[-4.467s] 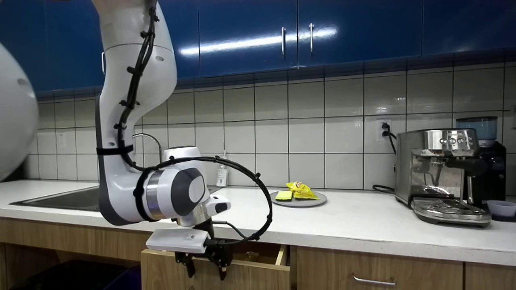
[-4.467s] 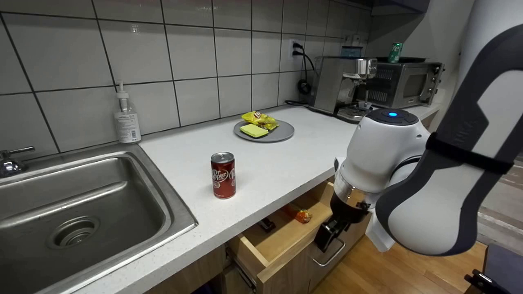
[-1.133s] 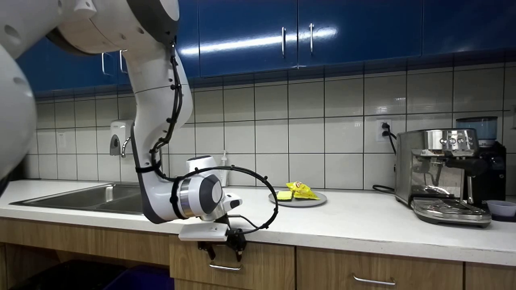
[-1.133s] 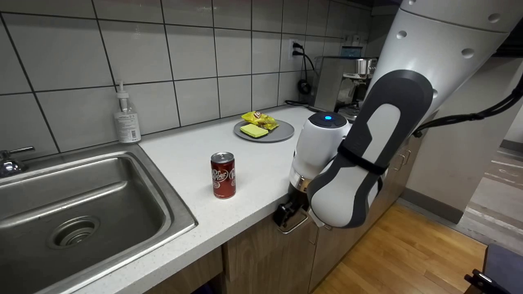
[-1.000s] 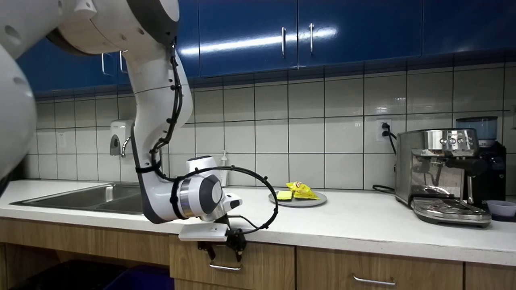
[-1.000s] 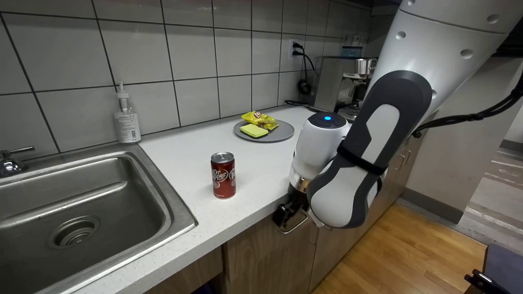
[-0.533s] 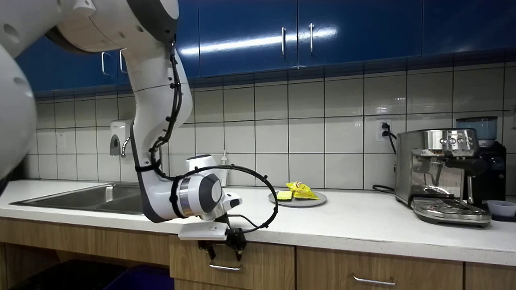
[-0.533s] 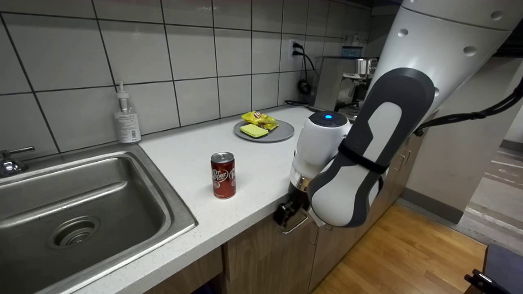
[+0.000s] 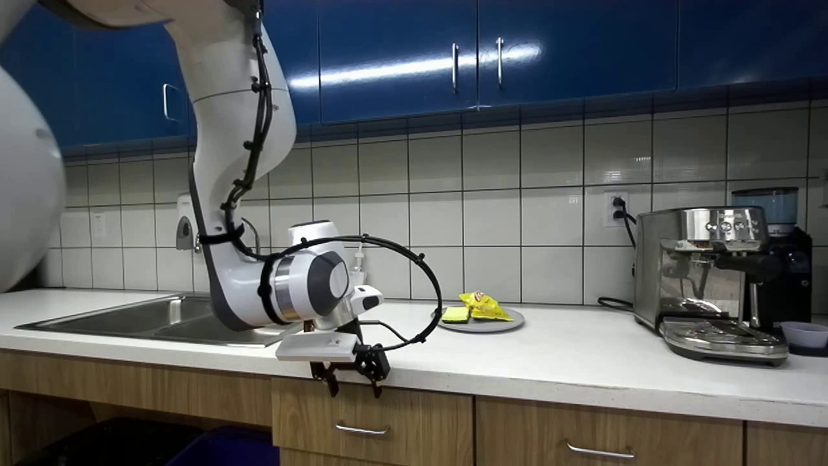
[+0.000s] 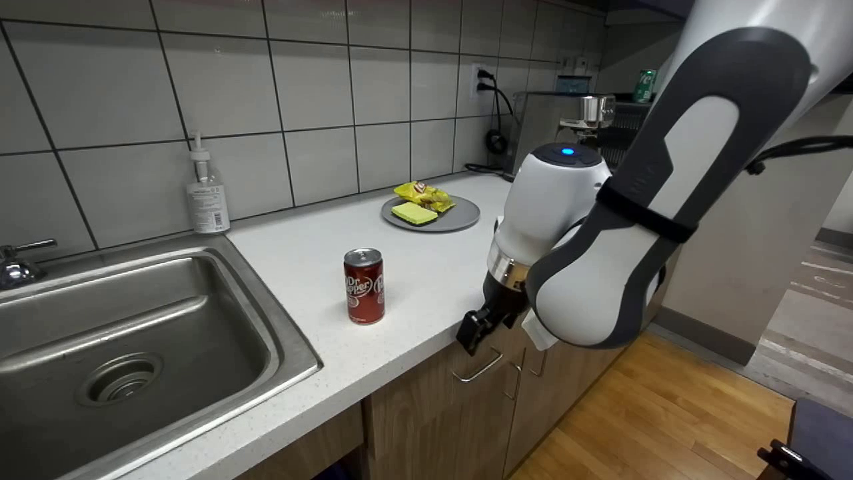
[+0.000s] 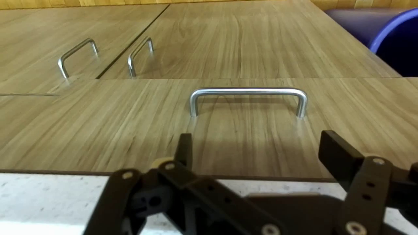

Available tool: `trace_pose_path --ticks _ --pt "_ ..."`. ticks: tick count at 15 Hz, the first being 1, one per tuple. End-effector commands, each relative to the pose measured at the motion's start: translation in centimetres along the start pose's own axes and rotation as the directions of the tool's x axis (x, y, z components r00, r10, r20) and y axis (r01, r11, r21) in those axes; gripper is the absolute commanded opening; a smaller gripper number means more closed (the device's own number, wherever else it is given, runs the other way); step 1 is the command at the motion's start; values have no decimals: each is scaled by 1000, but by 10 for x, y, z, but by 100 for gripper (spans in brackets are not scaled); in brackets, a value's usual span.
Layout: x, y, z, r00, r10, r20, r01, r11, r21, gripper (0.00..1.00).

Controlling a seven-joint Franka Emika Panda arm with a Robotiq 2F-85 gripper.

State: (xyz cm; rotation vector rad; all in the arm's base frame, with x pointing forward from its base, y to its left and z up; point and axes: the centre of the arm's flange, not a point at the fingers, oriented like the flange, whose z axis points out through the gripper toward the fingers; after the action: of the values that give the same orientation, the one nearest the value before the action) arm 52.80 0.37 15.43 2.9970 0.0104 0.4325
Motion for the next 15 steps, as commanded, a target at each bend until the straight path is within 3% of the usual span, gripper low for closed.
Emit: trace_pose_path --ticks 1,8,15 --pt "-27 -5 -44 999 -18 39 17 999 29 100" --pt "-63 -9 -82 998 -22 53 21 999 29 100" --pt "-65 -1 -109 1000 -20 -1 20 1000 11 100"
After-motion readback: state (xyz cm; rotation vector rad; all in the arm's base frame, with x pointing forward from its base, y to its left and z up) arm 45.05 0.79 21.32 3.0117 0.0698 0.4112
